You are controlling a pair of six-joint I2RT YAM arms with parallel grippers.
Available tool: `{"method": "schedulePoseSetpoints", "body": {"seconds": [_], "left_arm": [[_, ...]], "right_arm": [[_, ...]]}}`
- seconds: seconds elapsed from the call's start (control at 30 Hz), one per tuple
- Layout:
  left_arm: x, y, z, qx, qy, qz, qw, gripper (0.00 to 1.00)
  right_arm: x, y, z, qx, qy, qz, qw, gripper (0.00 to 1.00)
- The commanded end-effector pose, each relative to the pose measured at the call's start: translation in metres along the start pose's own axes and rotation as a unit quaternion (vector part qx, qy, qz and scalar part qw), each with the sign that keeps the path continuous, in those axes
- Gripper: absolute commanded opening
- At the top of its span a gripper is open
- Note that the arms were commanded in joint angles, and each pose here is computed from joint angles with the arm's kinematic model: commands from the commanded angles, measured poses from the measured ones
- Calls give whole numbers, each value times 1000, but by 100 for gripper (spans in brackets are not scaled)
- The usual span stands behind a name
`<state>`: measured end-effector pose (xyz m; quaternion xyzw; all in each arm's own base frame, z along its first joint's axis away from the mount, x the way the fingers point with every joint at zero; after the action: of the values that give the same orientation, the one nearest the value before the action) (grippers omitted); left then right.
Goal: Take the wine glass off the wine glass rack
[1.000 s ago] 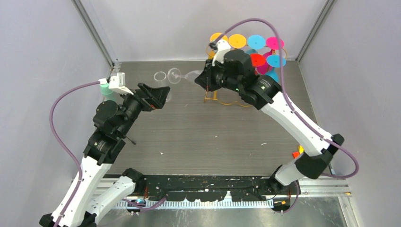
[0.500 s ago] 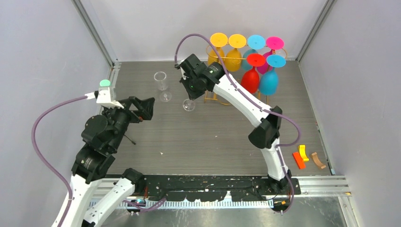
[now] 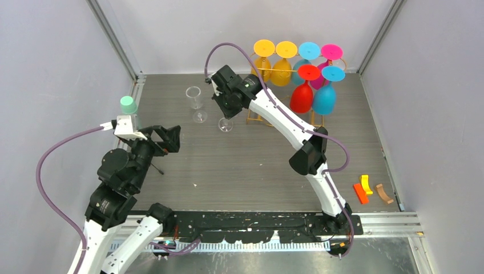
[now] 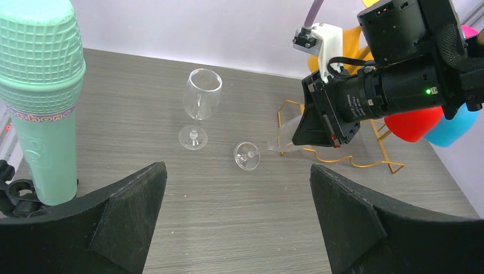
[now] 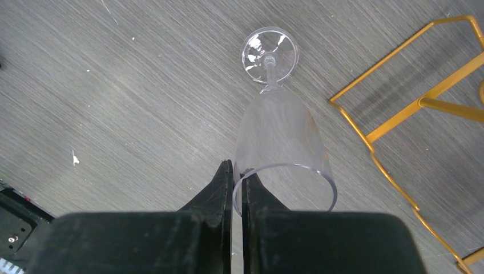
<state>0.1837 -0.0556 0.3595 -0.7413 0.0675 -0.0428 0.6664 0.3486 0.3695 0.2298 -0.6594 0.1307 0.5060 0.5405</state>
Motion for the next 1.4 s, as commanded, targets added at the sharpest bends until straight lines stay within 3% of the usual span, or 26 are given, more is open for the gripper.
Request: {"method": "schedulePoseSetpoints", "body": {"seconds": [0.0, 0.3, 0.6, 0.9, 1.03, 1.2, 1.37], "left_arm": [[-3, 1, 4, 6, -6, -5, 1000, 100], [-4, 3, 3, -3, -6, -4, 1000, 100], [0, 8, -1, -13, 3, 7, 1000, 100], [3, 11, -3, -19, 5, 11, 1000, 100], [4, 12, -3, -18, 4, 14, 1000, 100], [6, 14, -4, -16, 3, 18, 1000, 100], [7, 17, -4, -15, 3, 23, 1000, 100]], "right_arm": [[-6, -17, 0, -29, 3, -33, 999, 7], [1, -16, -8, -69, 22, -25, 997, 24], [7, -24, -12, -74, 23, -40, 996, 32], [7, -38, -17, -81, 38, -69, 994, 46], [13, -40, -20, -82, 47, -75, 993, 55], [21, -43, -24, -79, 53, -86, 992, 75], [28, -48, -25, -79, 50, -96, 991, 78]]}}
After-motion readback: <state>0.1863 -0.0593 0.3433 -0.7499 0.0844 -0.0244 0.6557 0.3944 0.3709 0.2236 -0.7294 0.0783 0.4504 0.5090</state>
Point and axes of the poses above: each gripper's point midway between its finger pads, its own x axis out along the fingers, its own z axis along the line the jaws close on, y = z × x, the point moved 3 cm from there along -x, back along the fingers, and after that the axes turned 10 degrees about x, right-handed, at the moved point
